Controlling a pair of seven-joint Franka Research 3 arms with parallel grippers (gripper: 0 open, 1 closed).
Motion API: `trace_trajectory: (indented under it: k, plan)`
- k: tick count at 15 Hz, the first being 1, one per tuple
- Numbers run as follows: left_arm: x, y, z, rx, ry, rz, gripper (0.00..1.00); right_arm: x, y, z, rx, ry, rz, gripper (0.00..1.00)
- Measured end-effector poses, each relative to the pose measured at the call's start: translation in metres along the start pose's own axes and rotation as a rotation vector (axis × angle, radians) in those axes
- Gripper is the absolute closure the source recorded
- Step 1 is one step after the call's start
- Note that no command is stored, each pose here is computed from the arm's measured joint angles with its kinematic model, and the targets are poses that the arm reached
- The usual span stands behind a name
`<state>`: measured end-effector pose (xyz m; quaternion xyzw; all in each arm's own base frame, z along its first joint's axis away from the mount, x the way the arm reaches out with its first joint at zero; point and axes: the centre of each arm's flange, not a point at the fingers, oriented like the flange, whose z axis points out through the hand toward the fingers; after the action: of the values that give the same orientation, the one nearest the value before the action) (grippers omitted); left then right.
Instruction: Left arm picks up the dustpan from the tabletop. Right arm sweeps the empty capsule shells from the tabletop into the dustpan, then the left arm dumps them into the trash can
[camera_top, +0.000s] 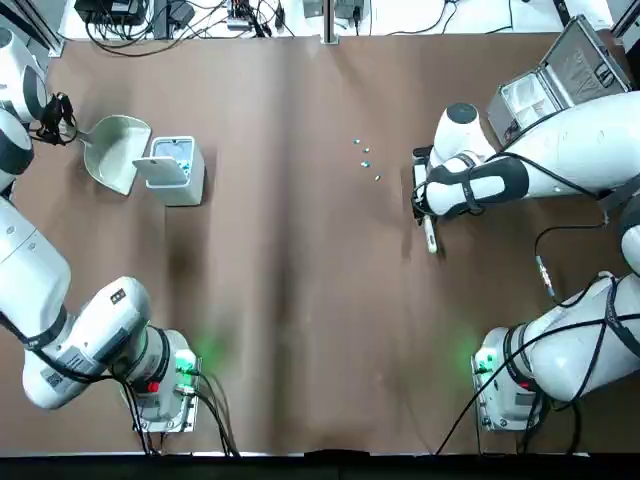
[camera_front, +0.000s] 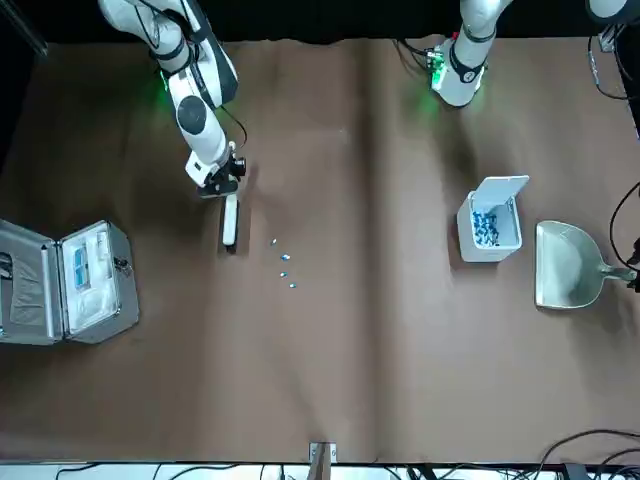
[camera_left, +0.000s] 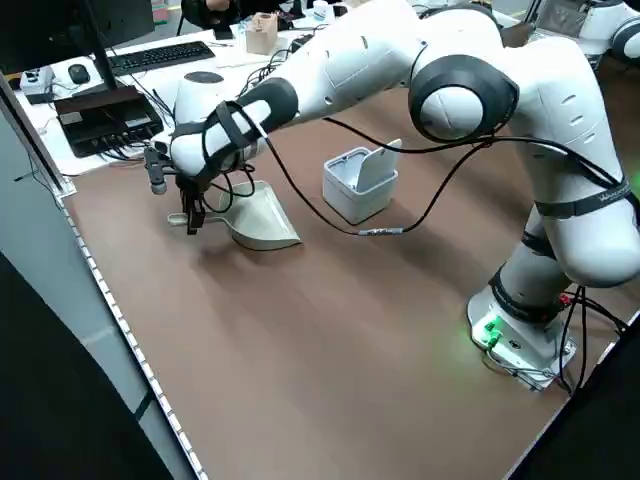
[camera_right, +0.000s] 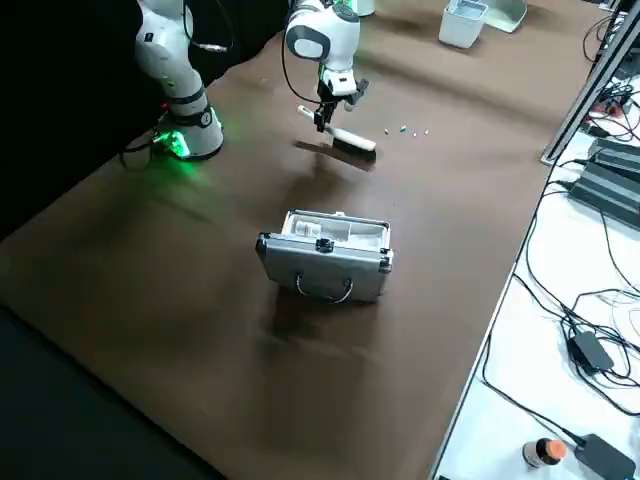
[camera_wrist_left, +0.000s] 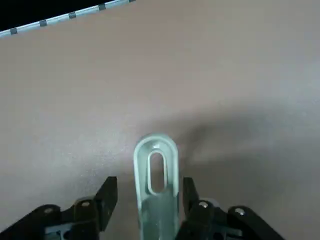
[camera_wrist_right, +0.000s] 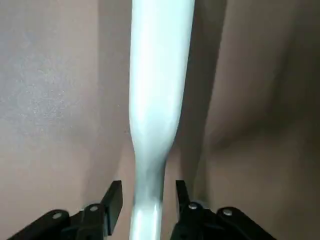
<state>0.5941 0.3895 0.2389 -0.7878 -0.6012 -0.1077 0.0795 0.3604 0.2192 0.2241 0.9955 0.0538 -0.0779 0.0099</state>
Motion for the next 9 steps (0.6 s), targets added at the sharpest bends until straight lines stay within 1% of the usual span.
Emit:
trace_trajectory:
  k: [1, 2, 3, 4, 5, 6, 7, 9]
  plan:
    - [0.0001, 0.0002, 0.0003, 0.0, 0.0, 0.0, 0.41, -0.0001, 0.0, 0.0001, 0.0, 0.0, 0.0, 0.5]
    - [0.0001, 0.0002, 0.0006, 0.0, 0.0, 0.0, 0.42, -0.0002, 0.0001, 0.0002, 0.0, -0.001, 0.0, 0.51]
    - [0.0001, 0.0003, 0.0009, 0.0, 0.0, 0.0, 0.45, -0.0003, 0.0001, 0.0003, 0.0, -0.001, 0.0, 0.53]
    - [0.0001, 0.0003, 0.0011, 0.0, 0.0, 0.0, 0.45, -0.0004, 0.0002, 0.0005, -0.001, -0.001, 0.001, 0.55]
    - [0.0003, 0.0004, 0.0009, 0.0, 0.0, 0.0, 0.51, -0.0006, 0.0002, 0.0006, -0.001, -0.002, 0.001, 0.56]
    - [0.0005, 0.0007, 0.0005, -0.001, 0.001, 0.0, 0.61, -0.0007, 0.0003, 0.0008, -0.001, -0.002, 0.001, 0.59]
    - [0.0005, 0.0009, 0.0004, 0.0, 0.001, 0.003, 0.67, -0.0007, 0.0003, 0.0008, -0.001, -0.002, 0.001, 0.6]
    - [0.0006, 0.001, 0.0003, 0.0, 0.002, 0.004, 0.67, -0.0007, 0.0003, 0.0008, -0.001, -0.002, 0.002, 0.61]
